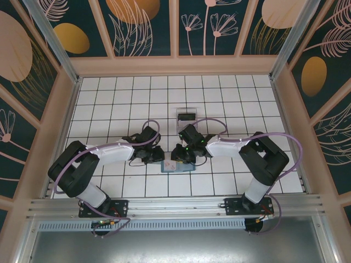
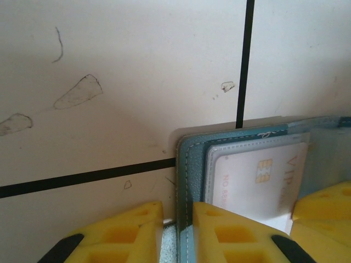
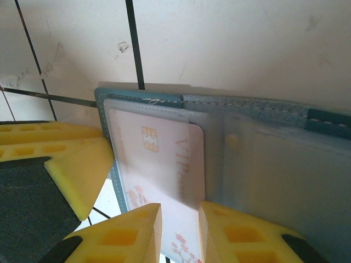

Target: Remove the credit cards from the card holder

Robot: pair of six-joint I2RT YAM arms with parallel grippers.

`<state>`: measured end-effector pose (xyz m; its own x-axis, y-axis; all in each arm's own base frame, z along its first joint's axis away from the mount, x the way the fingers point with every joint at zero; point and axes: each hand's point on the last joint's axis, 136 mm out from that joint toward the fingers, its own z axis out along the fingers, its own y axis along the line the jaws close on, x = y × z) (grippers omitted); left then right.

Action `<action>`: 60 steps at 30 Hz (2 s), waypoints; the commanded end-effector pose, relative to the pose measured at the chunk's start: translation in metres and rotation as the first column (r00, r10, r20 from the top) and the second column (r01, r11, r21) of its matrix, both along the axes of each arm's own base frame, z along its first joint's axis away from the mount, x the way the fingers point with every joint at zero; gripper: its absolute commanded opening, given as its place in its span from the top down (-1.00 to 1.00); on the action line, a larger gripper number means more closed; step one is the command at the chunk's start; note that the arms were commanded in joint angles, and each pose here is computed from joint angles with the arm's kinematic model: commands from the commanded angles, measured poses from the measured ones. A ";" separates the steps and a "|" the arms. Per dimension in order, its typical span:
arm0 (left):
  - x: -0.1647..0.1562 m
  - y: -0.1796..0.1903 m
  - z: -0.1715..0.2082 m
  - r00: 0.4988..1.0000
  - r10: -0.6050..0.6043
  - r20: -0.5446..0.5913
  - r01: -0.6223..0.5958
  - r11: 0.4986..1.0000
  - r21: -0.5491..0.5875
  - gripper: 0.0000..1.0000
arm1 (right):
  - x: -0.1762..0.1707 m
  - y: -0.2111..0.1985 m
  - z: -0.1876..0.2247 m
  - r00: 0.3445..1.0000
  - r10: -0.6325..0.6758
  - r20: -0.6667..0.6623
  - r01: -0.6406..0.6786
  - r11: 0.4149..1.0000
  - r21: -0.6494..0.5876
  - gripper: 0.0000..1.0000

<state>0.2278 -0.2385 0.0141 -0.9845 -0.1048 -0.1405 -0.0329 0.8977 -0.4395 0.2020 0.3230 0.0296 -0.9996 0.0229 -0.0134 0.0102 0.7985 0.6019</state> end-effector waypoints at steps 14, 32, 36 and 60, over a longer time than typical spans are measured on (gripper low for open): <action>-0.005 0.010 -0.006 1.000 0.002 -0.003 -0.002 0.999 0.052 0.55 | 0.003 -0.013 -0.003 1.000 0.007 0.027 -0.005 0.997 -0.078 0.50; 0.002 -0.011 0.030 0.999 -0.014 0.046 0.014 1.000 -0.010 0.52 | 0.005 -0.016 0.000 1.000 -0.010 0.025 0.011 0.999 -0.046 0.50; -0.004 -0.012 0.012 1.000 -0.024 0.013 0.024 1.000 0.006 0.55 | 0.003 -0.014 -0.003 1.000 0.000 0.016 0.000 0.999 -0.038 0.50; -0.021 0.012 -0.024 0.999 -0.023 -0.048 0.029 0.991 0.128 0.62 | -0.001 -0.010 -0.020 1.000 0.025 -0.014 -0.025 0.999 -0.023 0.58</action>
<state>0.2226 -0.2480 0.0151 -0.9857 -0.0703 -0.1530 0.0000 0.9086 -0.4177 0.2043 0.3145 0.0222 -0.9999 0.0064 -0.0144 -0.0032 0.8145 0.5802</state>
